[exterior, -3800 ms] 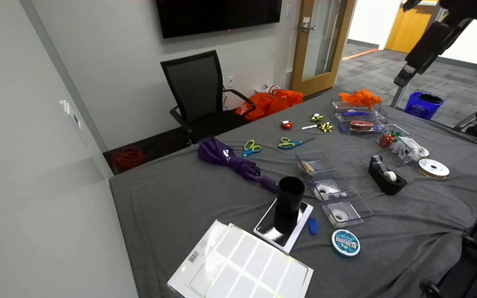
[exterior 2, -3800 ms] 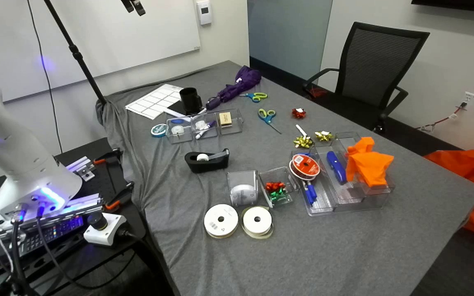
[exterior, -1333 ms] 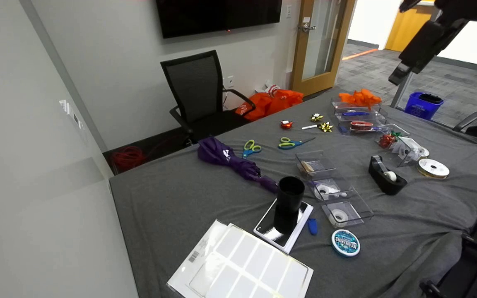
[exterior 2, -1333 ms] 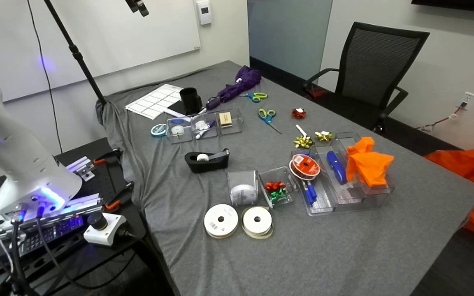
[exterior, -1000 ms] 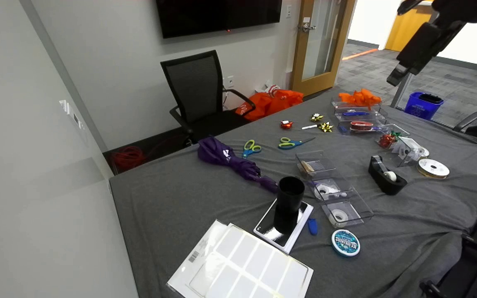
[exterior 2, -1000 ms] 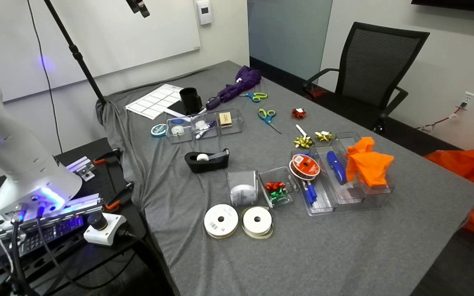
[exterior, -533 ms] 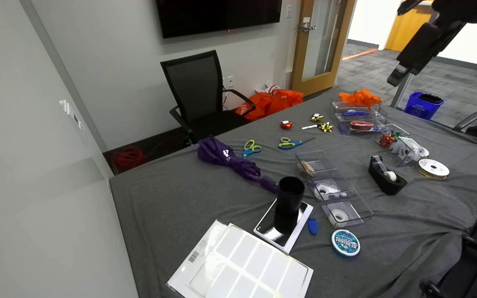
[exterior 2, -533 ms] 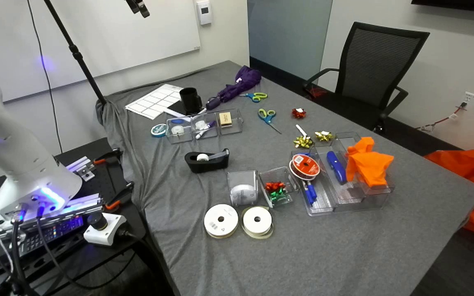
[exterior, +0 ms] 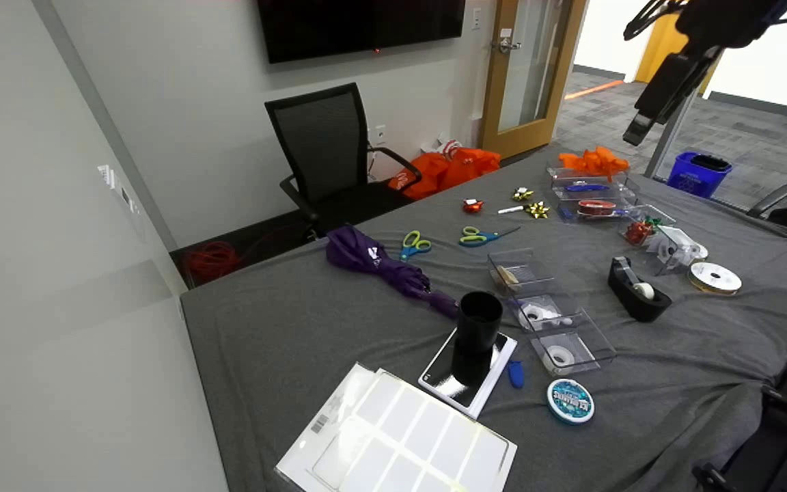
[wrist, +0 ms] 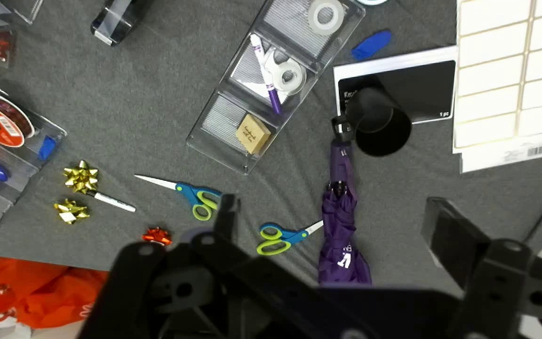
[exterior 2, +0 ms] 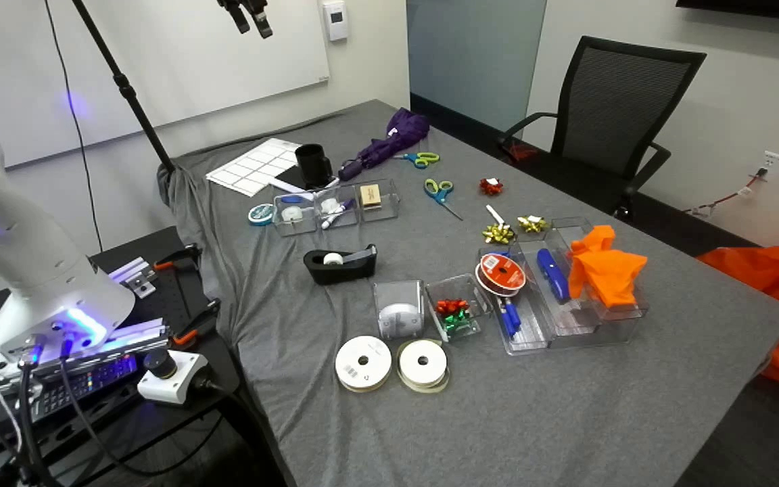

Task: Remove the brown object from the top compartment of the clear case on the left and put it on the table

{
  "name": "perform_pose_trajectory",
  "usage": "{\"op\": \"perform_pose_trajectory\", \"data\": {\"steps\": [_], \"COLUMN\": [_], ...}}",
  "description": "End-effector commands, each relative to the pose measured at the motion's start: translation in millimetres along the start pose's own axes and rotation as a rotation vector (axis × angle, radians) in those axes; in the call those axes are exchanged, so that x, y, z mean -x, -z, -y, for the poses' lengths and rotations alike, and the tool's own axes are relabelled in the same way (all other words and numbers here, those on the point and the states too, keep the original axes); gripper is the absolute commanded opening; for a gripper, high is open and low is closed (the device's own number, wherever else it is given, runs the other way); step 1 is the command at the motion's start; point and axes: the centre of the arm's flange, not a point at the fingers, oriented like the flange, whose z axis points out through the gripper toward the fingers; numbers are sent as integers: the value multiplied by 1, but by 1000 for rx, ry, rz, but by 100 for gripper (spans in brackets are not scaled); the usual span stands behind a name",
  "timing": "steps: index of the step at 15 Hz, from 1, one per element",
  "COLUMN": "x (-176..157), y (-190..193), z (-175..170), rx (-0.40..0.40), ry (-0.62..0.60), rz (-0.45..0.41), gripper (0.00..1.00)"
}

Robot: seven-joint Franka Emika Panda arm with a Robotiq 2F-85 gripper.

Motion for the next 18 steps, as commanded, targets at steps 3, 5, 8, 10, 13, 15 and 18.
{"op": "perform_pose_trajectory", "data": {"steps": [3,5,8,10,13,15,18], "x": [-45,-52,-61,-66,-70,-60,-61], "y": [-30,-41,-49,-50,-49,-52,-52], "z": [-47,-61,-81,-93,-107,-100,-101], "rx": [-4,9,59,106,177,170,175], "ry": [204,301,451,513,640,604,607], "rz": [93,116,151,236,310,284,285], "gripper": [100,100,100,100,100,100,100]}}
